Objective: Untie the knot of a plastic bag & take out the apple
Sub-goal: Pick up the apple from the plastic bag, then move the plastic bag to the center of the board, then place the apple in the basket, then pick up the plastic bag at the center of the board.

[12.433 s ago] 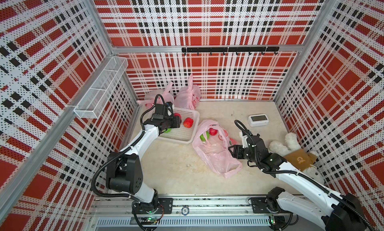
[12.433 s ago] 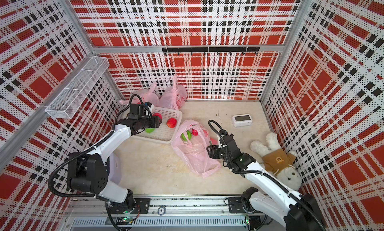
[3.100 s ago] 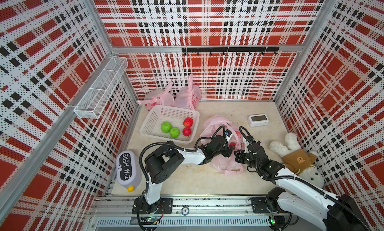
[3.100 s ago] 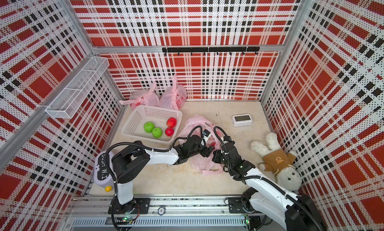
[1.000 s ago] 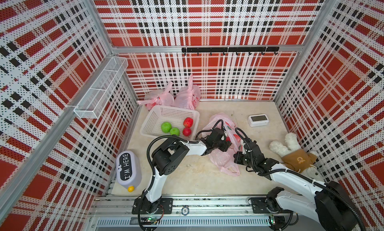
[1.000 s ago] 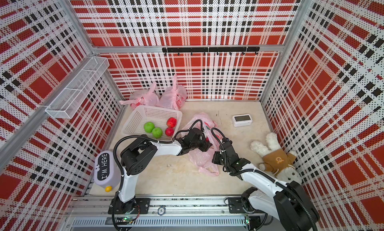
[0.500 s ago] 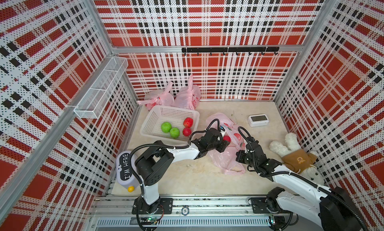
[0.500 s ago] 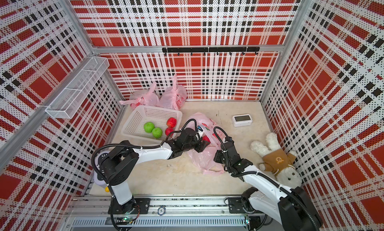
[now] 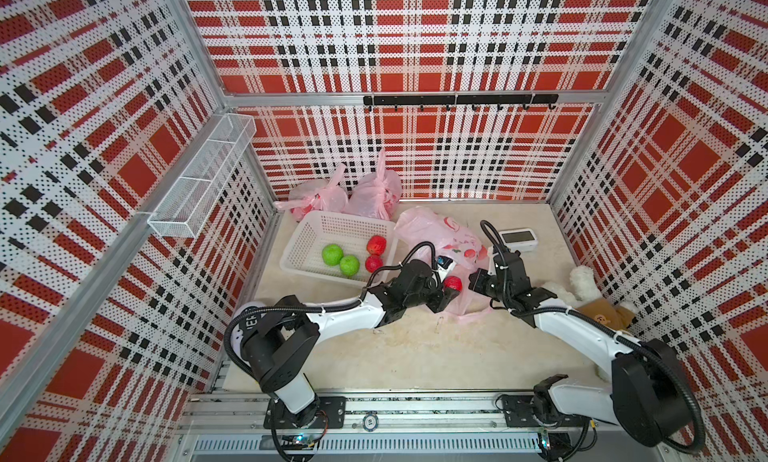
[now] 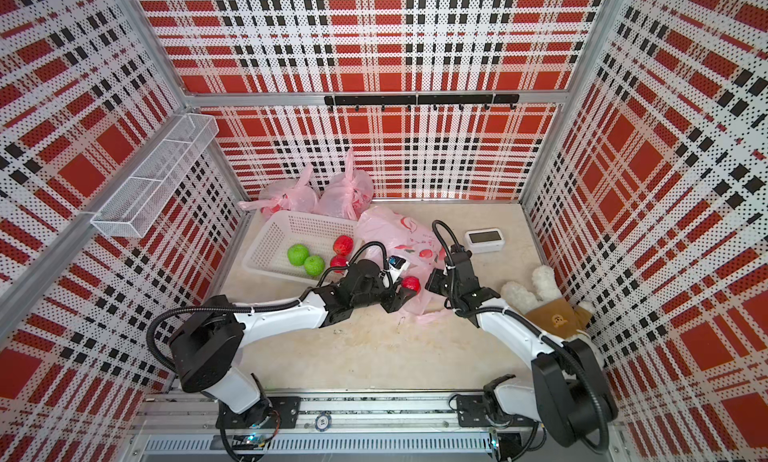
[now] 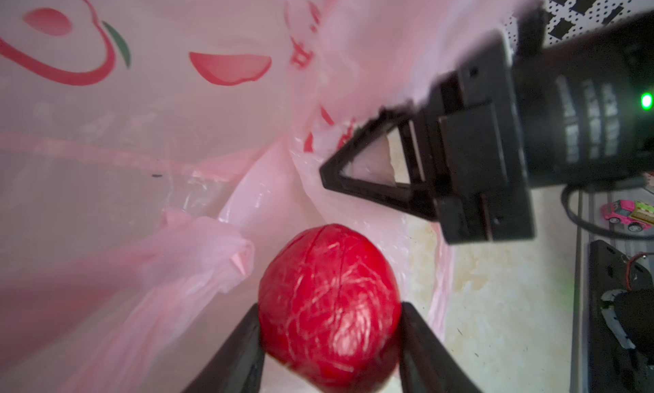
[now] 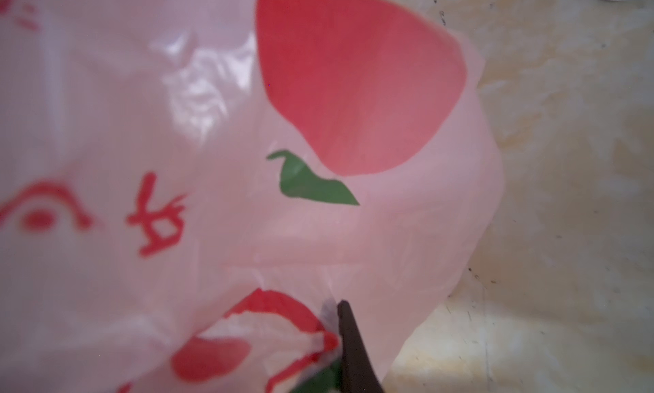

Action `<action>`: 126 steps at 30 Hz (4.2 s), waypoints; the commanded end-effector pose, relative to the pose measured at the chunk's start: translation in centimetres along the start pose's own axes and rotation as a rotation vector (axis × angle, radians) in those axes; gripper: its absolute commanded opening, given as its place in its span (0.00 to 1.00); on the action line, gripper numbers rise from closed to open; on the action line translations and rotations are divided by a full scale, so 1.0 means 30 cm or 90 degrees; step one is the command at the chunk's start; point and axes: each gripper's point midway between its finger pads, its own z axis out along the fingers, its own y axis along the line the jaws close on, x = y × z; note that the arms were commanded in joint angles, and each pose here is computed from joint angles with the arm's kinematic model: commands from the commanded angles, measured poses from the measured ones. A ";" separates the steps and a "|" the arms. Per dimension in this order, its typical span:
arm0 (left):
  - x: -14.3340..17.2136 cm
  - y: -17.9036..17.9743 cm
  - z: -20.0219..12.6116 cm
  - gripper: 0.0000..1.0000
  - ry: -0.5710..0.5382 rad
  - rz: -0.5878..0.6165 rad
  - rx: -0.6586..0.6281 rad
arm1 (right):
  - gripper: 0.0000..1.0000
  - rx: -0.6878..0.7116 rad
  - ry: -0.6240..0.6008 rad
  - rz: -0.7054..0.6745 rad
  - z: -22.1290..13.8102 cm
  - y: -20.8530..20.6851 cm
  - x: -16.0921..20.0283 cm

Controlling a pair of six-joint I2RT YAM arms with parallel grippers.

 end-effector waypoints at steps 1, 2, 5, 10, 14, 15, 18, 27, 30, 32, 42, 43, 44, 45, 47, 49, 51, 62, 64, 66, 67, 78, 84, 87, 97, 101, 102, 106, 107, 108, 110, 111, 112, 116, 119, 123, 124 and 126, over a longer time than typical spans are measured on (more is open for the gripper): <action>0.053 0.006 -0.007 0.54 0.028 -0.007 0.019 | 0.00 -0.062 -0.030 -0.009 0.007 0.095 -0.087; 0.065 0.012 -0.003 0.54 0.034 -0.011 0.022 | 0.00 -0.064 -0.029 -0.009 0.011 0.101 -0.092; 0.099 0.020 0.009 0.54 0.052 -0.026 0.036 | 0.00 -0.066 -0.033 -0.006 0.021 0.108 -0.108; 0.062 0.000 -0.026 0.54 0.031 -0.001 0.049 | 0.00 -0.065 -0.041 0.000 0.031 0.108 -0.150; -0.050 -0.025 -0.108 0.54 -0.024 0.020 0.052 | 0.00 -0.065 -0.055 -0.002 0.049 0.090 -0.239; -0.080 -0.029 -0.131 0.54 -0.035 0.024 0.051 | 0.00 -0.062 -0.059 -0.006 0.053 0.083 -0.272; -0.164 -0.036 -0.195 0.54 -0.065 0.043 0.040 | 0.00 -0.040 -0.078 -0.021 0.076 0.045 -0.380; -0.290 0.031 -0.318 0.54 -0.120 0.022 -0.003 | 0.00 0.004 -0.125 -0.038 0.236 -0.048 -0.735; -0.291 0.086 -0.354 0.54 -0.123 0.011 -0.030 | 0.00 0.005 -0.140 -0.022 0.303 -0.092 -0.828; -0.286 0.136 -0.381 0.54 -0.128 -0.005 -0.052 | 0.00 0.013 -0.144 -0.011 0.348 -0.128 -0.884; -0.211 0.398 -0.539 0.53 -0.123 -0.090 -0.180 | 0.05 0.052 -0.185 0.034 0.449 -0.241 -1.042; -0.202 0.426 -0.557 0.53 -0.121 -0.100 -0.197 | 0.12 0.054 -0.185 0.033 0.449 -0.242 -1.046; -0.188 0.457 -0.574 0.53 -0.116 -0.111 -0.217 | 0.18 0.055 -0.184 0.030 0.446 -0.238 -1.051; -0.175 0.485 -0.589 0.53 -0.110 -0.121 -0.234 | 0.25 0.056 -0.183 0.027 0.441 -0.235 -1.051; -0.142 0.546 -0.620 0.53 -0.097 -0.141 -0.275 | 0.45 0.059 -0.183 0.018 0.420 -0.226 -1.055; -0.116 0.608 -0.653 0.53 -0.091 -0.173 -0.314 | 0.56 0.064 -0.186 0.003 0.386 -0.216 -1.058; -0.093 0.669 -0.687 0.53 -0.091 -0.209 -0.346 | 0.64 0.075 -0.191 -0.009 0.346 -0.209 -1.056; 0.003 0.884 -0.747 0.57 -0.049 -0.335 -0.442 | 0.67 0.078 -0.204 -0.066 0.161 -0.141 -0.997; 0.017 0.900 -0.732 0.59 -0.034 -0.346 -0.440 | 0.66 0.079 -0.202 -0.077 0.138 -0.126 -0.975; 0.019 0.906 -0.718 0.62 -0.023 -0.352 -0.434 | 0.66 0.078 -0.203 -0.086 0.113 -0.109 -0.951; 0.021 0.912 -0.718 0.63 -0.017 -0.351 -0.437 | 0.66 0.078 -0.204 -0.090 0.103 -0.101 -0.936; -0.100 0.968 -0.710 0.77 0.023 -0.274 -0.478 | 0.64 0.048 -0.178 -0.114 0.045 -0.014 -0.747; -0.262 1.047 -0.563 0.77 0.040 -0.195 -0.481 | 0.64 0.041 -0.161 -0.136 0.036 0.040 -0.634; -0.305 1.120 -0.444 0.79 0.058 -0.175 -0.499 | 0.65 0.037 -0.142 -0.143 0.040 0.052 -0.566; -0.257 1.359 -0.100 0.97 0.122 -0.155 -0.541 | 0.64 0.052 -0.062 -0.126 0.068 -0.014 -0.353; -0.228 1.423 -0.051 0.97 0.131 -0.152 -0.552 | 0.64 0.055 -0.042 -0.110 0.073 -0.044 -0.287; -0.216 1.431 -0.042 0.93 0.136 -0.150 -0.551 | 0.64 0.053 -0.038 -0.108 0.073 -0.046 -0.273; -0.209 1.428 -0.042 0.71 0.140 -0.145 -0.528 | 0.64 0.051 -0.026 -0.103 0.077 -0.057 -0.241; -0.231 1.419 -0.050 0.64 0.131 -0.142 -0.520 | 0.64 0.051 -0.025 -0.102 0.078 -0.060 -0.235; -0.260 1.405 -0.061 0.53 0.119 -0.134 -0.509 | 0.64 0.050 -0.026 -0.101 0.076 -0.061 -0.235; -0.342 1.362 -0.073 0.32 0.073 -0.118 -0.456 | 0.64 0.046 -0.027 -0.101 0.073 -0.057 -0.233; -0.395 1.333 -0.084 0.19 0.042 -0.111 -0.426 | 0.64 0.043 -0.028 -0.101 0.071 -0.053 -0.232; -0.446 1.320 -0.111 0.09 0.015 -0.106 -0.424 | 0.63 0.042 -0.031 -0.102 0.067 -0.051 -0.235; -0.656 1.271 -0.238 0.00 -0.083 -0.058 -0.440 | 0.63 0.035 -0.042 -0.101 0.047 -0.042 -0.240; -0.795 1.222 -0.337 0.00 -0.145 -0.022 -0.452 | 0.63 0.034 -0.048 -0.100 0.021 -0.043 -0.232; -0.942 1.123 -0.469 0.00 -0.200 0.036 -0.468 | 0.63 0.042 -0.062 -0.100 -0.040 -0.052 -0.219; -0.970 1.090 -0.500 0.00 -0.208 0.049 -0.469 | 0.63 0.043 -0.066 -0.100 -0.057 -0.053 -0.217; -1.011 1.032 -0.568 0.00 -0.224 0.069 -0.476 | 0.63 0.045 -0.075 -0.102 -0.096 -0.054 -0.213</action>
